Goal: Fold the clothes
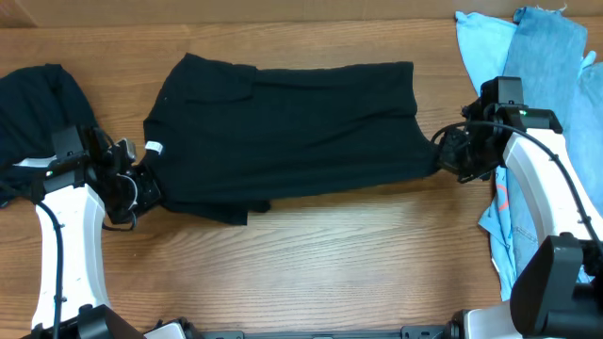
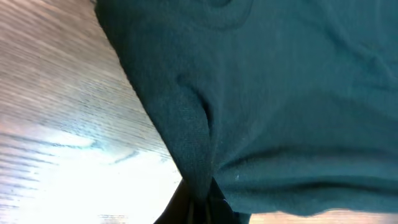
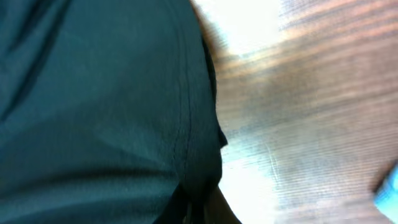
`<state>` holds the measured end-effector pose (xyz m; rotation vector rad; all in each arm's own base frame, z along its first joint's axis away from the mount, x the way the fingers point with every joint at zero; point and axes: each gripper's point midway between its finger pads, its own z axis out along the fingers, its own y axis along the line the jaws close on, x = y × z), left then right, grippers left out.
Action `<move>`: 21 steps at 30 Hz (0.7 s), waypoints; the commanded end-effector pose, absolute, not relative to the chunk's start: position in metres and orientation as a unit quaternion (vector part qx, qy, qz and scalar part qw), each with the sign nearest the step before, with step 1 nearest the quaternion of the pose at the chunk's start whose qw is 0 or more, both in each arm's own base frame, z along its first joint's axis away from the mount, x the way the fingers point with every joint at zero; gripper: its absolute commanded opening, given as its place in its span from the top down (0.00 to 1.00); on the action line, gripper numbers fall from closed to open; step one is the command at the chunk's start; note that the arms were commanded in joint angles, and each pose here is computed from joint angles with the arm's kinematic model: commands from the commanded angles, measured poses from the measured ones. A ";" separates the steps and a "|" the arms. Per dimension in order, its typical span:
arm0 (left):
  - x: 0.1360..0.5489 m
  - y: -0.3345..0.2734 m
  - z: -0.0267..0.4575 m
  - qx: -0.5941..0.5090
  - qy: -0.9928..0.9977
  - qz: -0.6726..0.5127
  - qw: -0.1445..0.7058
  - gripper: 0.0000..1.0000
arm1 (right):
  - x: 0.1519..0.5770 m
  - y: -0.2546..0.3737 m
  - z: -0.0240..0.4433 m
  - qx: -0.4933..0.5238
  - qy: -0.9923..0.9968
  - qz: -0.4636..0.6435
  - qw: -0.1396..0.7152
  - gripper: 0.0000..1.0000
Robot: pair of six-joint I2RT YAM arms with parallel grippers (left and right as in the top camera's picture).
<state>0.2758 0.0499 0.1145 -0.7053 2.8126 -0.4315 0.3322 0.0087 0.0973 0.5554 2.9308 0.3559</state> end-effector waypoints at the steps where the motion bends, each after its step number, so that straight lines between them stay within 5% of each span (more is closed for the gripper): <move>1: 0.268 0.048 0.120 -0.228 0.957 -0.153 0.094 0.96 | 0.319 -0.003 0.134 0.192 0.971 0.094 0.105 0.96; 6: 0.255 0.056 0.142 -0.252 0.947 -0.155 0.122 0.96 | 0.290 -0.025 0.150 0.209 0.972 0.022 0.103 0.96; 9: 0.268 0.037 0.187 -0.202 0.930 -0.210 0.223 0.96 | 0.302 -0.023 0.173 0.206 0.966 0.037 0.152 0.96; 16: 0.257 0.019 0.351 -0.080 0.847 -0.161 0.500 0.96 | 0.301 -0.024 0.391 0.180 0.871 0.065 0.453 0.96; 21: 0.229 0.036 0.414 -0.122 0.798 -0.075 0.585 0.96 | 0.277 -0.036 0.459 0.189 0.818 0.041 0.541 0.96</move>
